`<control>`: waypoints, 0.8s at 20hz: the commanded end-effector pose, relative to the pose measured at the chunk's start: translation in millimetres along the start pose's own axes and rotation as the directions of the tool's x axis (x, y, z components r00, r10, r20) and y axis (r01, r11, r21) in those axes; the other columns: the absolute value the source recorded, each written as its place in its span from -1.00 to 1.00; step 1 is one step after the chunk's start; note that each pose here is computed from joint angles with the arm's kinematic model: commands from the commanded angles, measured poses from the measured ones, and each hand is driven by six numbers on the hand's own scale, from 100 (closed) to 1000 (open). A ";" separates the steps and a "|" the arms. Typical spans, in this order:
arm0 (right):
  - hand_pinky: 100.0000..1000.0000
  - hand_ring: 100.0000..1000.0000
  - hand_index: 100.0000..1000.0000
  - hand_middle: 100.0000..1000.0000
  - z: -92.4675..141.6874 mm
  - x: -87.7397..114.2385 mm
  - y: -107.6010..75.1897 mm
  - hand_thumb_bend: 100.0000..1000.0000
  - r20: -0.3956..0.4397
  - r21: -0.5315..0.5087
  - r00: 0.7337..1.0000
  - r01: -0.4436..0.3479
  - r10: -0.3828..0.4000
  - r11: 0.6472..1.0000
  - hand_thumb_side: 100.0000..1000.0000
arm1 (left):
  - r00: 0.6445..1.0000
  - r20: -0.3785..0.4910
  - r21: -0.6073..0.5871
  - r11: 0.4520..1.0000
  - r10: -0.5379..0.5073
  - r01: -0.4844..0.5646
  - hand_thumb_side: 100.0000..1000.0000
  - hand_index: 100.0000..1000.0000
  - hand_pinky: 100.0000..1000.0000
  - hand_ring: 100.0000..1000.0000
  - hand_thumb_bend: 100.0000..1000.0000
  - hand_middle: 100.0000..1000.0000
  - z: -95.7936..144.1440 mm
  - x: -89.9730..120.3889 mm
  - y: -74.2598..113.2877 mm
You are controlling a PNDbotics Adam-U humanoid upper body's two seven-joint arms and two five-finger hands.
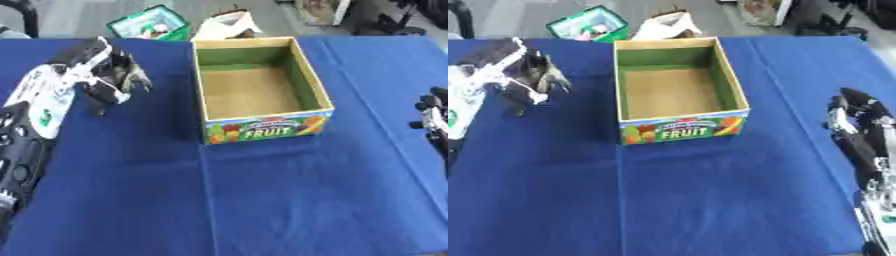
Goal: Pick up objects on the table and place them in the box.
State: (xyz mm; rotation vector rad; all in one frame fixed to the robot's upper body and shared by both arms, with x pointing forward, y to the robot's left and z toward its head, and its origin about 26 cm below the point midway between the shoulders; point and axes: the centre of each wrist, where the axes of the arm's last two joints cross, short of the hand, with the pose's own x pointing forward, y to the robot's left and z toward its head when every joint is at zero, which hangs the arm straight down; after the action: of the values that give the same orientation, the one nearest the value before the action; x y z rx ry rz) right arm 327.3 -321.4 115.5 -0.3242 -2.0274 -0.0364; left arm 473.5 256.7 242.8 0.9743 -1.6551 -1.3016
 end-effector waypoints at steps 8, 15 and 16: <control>0.04 0.44 0.53 0.28 -4.4 4.9 -1.0 -1.00 0.021 0.027 1.000 -0.011 0.010 1.000 -0.42 | 0.980 0.196 0.167 0.986 -0.023 -0.010 -1.00 -0.41 -0.39 -0.79 -0.70 -0.85 -15.3 62.6 54.4; 0.04 0.44 0.53 0.28 -7.1 6.6 7.9 -1.00 0.026 0.069 1.000 0.004 -0.006 0.998 -0.42 | 0.955 0.295 0.174 0.984 -0.021 -0.032 -1.00 -0.38 -0.35 -0.75 -0.67 -0.82 -35.7 113.9 34.8; 0.04 0.44 0.53 0.28 -7.5 7.0 9.3 -1.00 0.028 0.074 1.000 0.008 -0.010 0.997 -0.41 | 0.951 0.310 0.170 0.984 -0.010 -0.045 -1.00 -0.38 -0.34 -0.74 -0.67 -0.81 -37.8 119.3 30.0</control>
State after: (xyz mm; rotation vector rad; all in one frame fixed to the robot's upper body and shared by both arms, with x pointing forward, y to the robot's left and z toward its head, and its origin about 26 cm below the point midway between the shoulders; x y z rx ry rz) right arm 331.7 -311.3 116.5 -0.2722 -2.0299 0.0231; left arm 462.4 149.7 278.3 0.8680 -1.9858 -1.3689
